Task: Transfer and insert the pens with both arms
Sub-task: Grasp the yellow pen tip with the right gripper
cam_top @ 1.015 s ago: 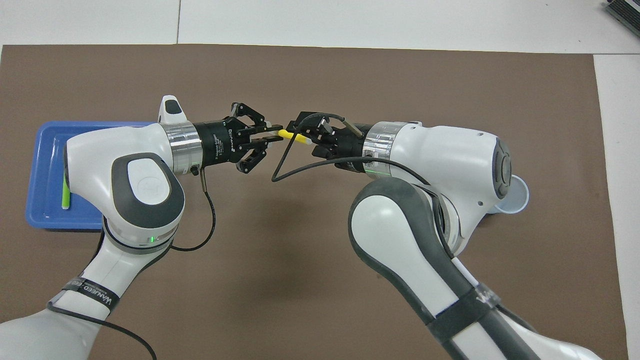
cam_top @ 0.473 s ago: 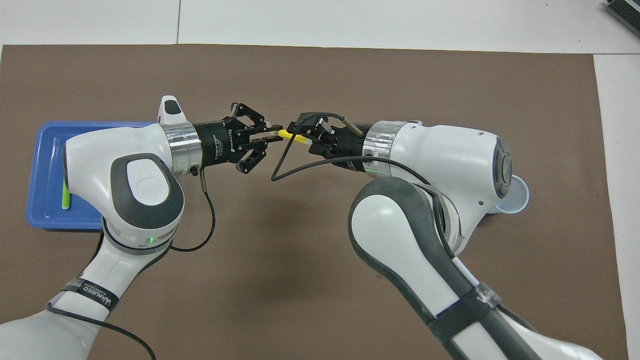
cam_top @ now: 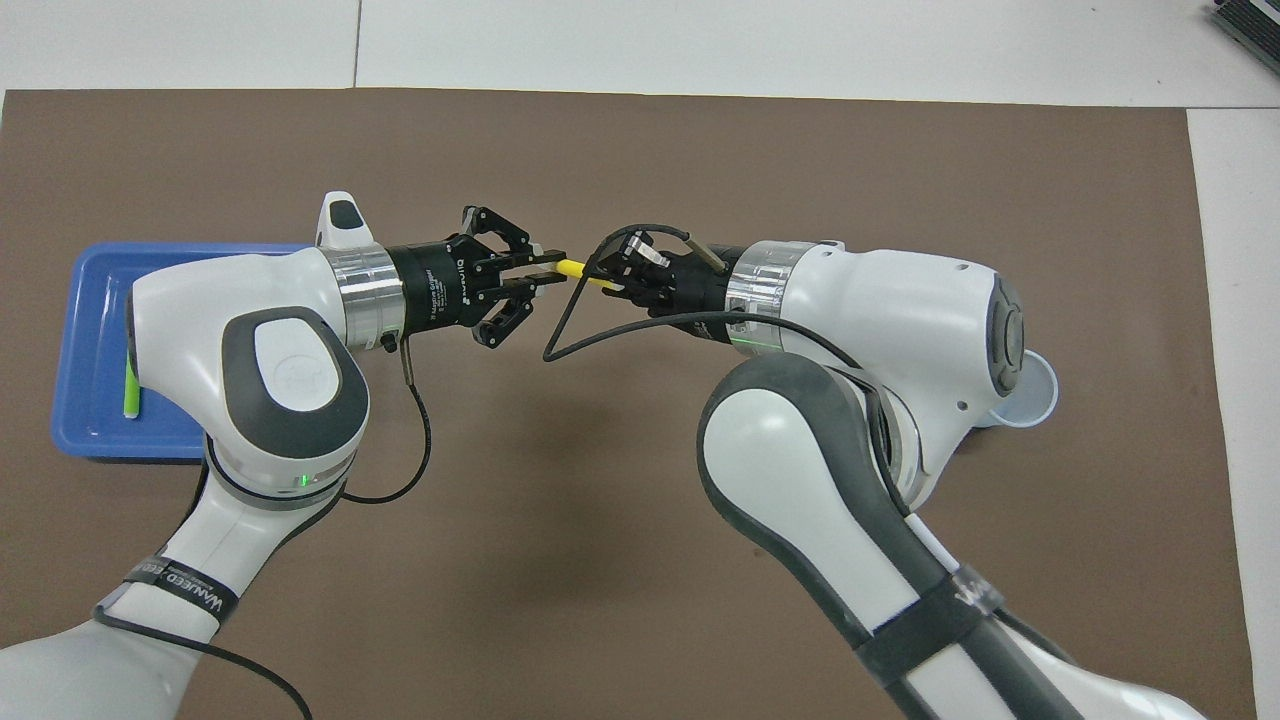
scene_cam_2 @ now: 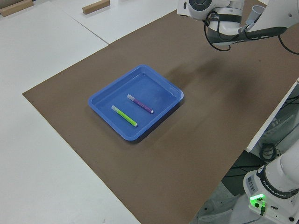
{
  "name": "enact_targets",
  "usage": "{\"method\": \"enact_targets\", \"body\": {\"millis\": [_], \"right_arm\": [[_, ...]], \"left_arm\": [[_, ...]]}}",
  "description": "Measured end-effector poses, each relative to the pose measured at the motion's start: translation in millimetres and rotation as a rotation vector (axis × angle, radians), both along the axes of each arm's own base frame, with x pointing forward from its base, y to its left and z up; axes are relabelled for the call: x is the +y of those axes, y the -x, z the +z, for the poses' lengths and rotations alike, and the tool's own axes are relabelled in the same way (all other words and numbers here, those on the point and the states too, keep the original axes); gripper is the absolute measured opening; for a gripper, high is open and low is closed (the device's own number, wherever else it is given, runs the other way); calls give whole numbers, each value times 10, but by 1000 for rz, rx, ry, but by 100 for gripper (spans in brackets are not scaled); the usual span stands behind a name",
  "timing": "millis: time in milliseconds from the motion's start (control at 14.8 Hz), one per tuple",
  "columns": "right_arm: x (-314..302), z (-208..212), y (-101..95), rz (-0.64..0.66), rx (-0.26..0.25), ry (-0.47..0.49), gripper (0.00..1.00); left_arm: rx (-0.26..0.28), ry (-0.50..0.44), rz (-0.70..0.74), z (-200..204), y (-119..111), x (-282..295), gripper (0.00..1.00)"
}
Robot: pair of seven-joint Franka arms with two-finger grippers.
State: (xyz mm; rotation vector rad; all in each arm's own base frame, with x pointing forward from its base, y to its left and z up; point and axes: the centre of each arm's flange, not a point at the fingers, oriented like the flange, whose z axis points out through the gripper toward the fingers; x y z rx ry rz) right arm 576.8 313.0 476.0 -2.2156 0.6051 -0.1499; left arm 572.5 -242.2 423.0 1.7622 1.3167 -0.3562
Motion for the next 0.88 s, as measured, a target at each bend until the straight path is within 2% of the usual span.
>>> {"method": "enact_targets", "body": {"millis": [135,744,879], "right_arm": [[-5,-11,-2,-1,3,0,18],[-3,-15,-1,10,-6,4,18],[11,-42,10,56,-22,22,18]], "left_arm": [[-6,0,1,5,-2,10,16],[-23,-7,-9,4,-1,8,17],[-30,-8,-21,4,15,-26,34]]}}
